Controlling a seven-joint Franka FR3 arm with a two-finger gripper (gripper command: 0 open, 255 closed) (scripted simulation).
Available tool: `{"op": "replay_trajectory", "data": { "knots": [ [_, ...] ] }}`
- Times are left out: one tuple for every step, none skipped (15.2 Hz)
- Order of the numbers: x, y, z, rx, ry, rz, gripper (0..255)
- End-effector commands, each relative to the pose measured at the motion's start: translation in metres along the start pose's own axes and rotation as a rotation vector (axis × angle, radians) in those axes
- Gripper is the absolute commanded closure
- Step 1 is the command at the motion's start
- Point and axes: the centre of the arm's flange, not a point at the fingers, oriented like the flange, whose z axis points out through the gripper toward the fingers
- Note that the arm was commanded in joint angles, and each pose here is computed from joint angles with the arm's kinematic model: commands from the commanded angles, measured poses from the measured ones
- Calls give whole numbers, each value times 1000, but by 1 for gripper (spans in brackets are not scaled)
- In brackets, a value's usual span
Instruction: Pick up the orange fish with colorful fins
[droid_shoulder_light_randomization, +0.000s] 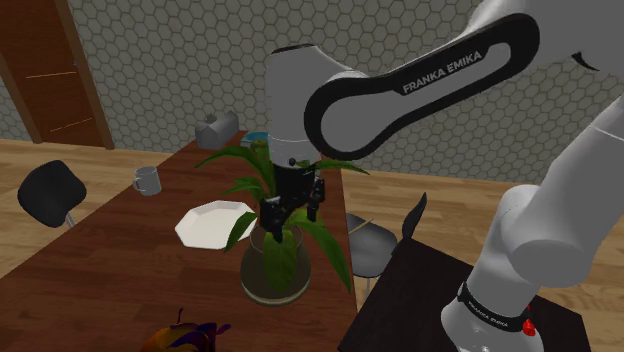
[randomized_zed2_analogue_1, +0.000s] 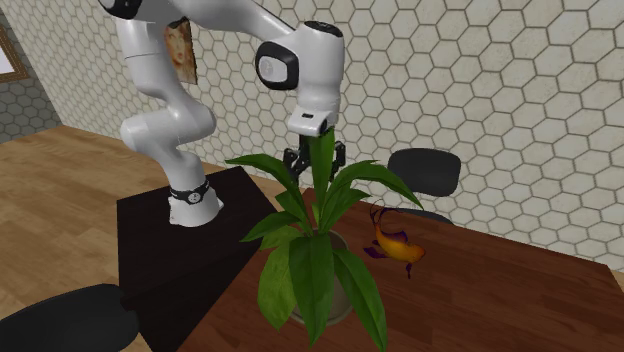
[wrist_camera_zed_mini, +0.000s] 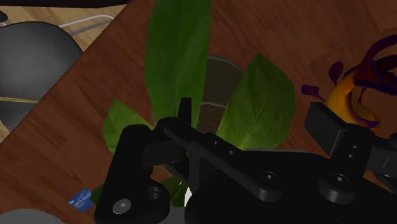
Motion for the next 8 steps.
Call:
{"op": "replay_trajectory", "data": {
  "knots": [
    [6, -22, 18, -5, -3, 2, 0],
    [9, -33, 26, -8, -5, 2, 0],
    [12, -44, 33, -11, -6, 3, 0],
    [14, -55, 41, -14, -8, 4, 0],
    [17, -66, 48, -17, -9, 4, 0],
    [20, -77, 56, -20, -11, 5, 0],
    [22, -88, 64, -23, -12, 5, 0],
    [25, -99, 71, -27, -14, 6, 0]
  ]
}}
